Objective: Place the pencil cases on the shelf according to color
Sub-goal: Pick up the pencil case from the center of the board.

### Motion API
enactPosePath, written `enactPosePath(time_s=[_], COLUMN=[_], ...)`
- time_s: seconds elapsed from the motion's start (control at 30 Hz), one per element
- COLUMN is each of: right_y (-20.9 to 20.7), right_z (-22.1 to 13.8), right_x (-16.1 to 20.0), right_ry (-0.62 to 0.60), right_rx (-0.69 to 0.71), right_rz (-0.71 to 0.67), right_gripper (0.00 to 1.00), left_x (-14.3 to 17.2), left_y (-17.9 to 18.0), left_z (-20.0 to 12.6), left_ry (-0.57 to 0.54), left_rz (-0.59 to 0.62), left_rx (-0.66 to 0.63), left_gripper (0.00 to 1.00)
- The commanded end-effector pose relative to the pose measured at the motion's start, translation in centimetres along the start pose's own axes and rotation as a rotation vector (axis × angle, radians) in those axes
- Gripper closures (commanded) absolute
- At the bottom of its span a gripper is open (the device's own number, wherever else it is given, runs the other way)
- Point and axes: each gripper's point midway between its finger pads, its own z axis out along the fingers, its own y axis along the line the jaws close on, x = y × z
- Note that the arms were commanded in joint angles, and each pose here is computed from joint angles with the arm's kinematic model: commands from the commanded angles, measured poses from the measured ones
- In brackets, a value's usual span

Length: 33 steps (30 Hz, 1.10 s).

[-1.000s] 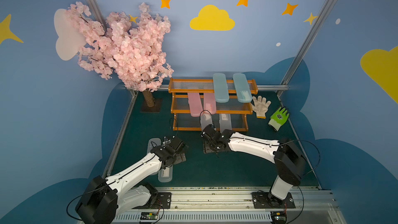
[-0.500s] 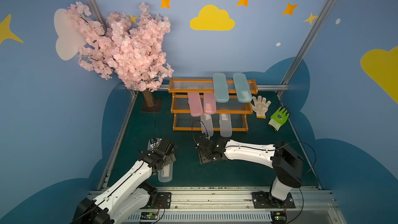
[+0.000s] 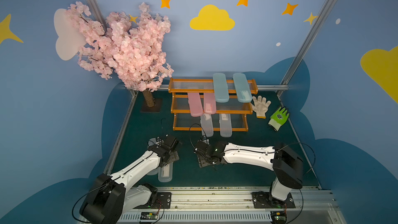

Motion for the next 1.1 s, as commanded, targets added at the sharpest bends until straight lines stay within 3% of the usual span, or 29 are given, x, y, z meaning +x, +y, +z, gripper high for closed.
enactPosePath(time_s=[0.0,0.23,0.43,0.53,0.63,0.77,0.9,1.07], right_y=[-2.1,-4.7,-5.1,-4.8,-3.8,-1.9,2.0,5.7], right_z=[-1.8,-3.8,-4.1,-3.7,-3.1,-2.0,-0.2,1.2], right_x=[0.2,0.8,1.4,1.7,1.9,1.9,1.5,1.5], right_ry=[-0.027,-0.063,-0.054,-0.044,-0.034,-0.024,0.011,0.057], right_rx=[0.048,0.091,0.087,0.091,0.08,0.061,-0.052,-0.141], right_rz=[0.014,0.032,0.049,0.055,0.051,0.019,-0.048,-0.103], right_gripper=[0.26,0.24,0.21,0.19,0.16,0.07,0.03,0.03], left_x=[2.0,3.1,4.3,3.6,2.1,0.3,-1.6,-3.0], left_y=[-1.8,-6.6,-12.7,-13.7,-11.8,-6.5,-0.6,3.5], left_z=[1.5,1.0,-1.6,-2.7,-3.6,-4.4,-5.0,-5.1], left_ry=[0.111,0.131,0.121,0.091,0.033,-0.018,-0.094,-0.139], left_rz=[-0.004,0.037,0.057,0.049,0.061,0.037,-0.071,-0.226], left_rx=[0.075,0.158,0.278,0.29,0.214,0.102,0.034,0.048], left_gripper=[0.0,0.0,0.0,0.0,0.0,0.0,0.0,0.0])
